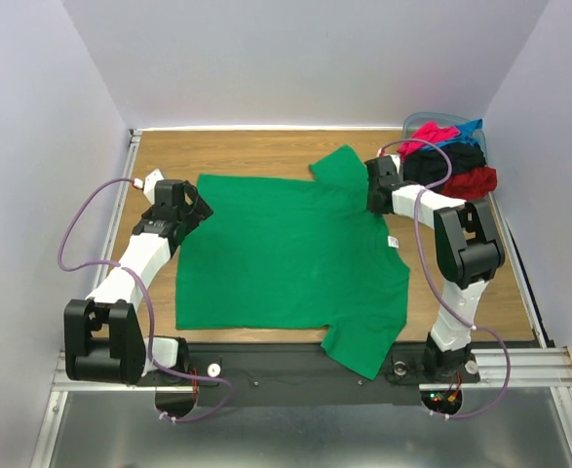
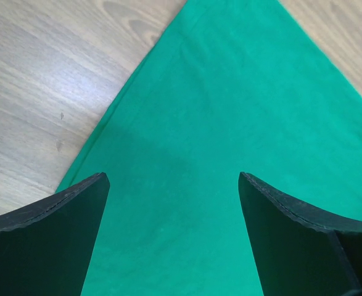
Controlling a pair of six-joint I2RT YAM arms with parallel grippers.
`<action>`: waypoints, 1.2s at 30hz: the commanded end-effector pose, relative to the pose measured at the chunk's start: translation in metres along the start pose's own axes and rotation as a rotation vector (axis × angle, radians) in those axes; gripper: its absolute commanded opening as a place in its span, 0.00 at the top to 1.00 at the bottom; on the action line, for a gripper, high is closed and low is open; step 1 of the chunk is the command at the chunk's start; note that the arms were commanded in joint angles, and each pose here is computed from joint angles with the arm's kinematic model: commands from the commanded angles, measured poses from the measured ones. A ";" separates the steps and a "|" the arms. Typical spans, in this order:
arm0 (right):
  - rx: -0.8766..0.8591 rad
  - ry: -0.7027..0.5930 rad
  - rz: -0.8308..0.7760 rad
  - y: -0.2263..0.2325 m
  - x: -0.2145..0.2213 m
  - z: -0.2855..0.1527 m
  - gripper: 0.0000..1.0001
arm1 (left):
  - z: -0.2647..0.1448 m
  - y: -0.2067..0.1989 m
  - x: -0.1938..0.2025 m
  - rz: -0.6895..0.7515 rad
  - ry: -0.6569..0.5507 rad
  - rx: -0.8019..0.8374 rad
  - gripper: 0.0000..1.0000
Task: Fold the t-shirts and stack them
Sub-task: Flatten the tshirt out
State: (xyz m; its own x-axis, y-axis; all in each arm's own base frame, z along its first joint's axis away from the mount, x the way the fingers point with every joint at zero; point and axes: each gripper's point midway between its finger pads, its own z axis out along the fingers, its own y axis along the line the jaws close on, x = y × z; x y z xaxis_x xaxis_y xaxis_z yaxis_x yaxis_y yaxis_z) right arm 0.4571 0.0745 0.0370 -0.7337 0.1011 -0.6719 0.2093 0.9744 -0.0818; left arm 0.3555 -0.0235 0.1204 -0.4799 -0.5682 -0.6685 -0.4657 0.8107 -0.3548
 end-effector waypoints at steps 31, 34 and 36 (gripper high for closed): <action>-0.188 -0.139 -0.079 0.172 0.051 -0.167 0.07 | 0.012 -0.004 0.019 0.008 0.030 0.032 0.02; -0.171 -0.141 -0.074 0.153 0.054 -0.171 0.03 | 0.018 -0.006 0.025 0.016 0.050 0.029 0.01; -0.154 -0.121 -0.094 0.140 0.059 -0.164 0.05 | 0.021 -0.006 0.028 0.024 0.054 0.028 0.02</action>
State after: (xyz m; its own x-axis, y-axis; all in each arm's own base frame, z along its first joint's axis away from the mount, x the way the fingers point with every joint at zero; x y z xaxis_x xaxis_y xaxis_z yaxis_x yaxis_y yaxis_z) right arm 0.3379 0.2721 0.1100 -0.6645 -0.0062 -0.7473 -0.0001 1.0000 -0.0082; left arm 0.3569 -0.0358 0.0934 -0.5263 -0.5669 -0.6337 -0.4557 0.8173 -0.3527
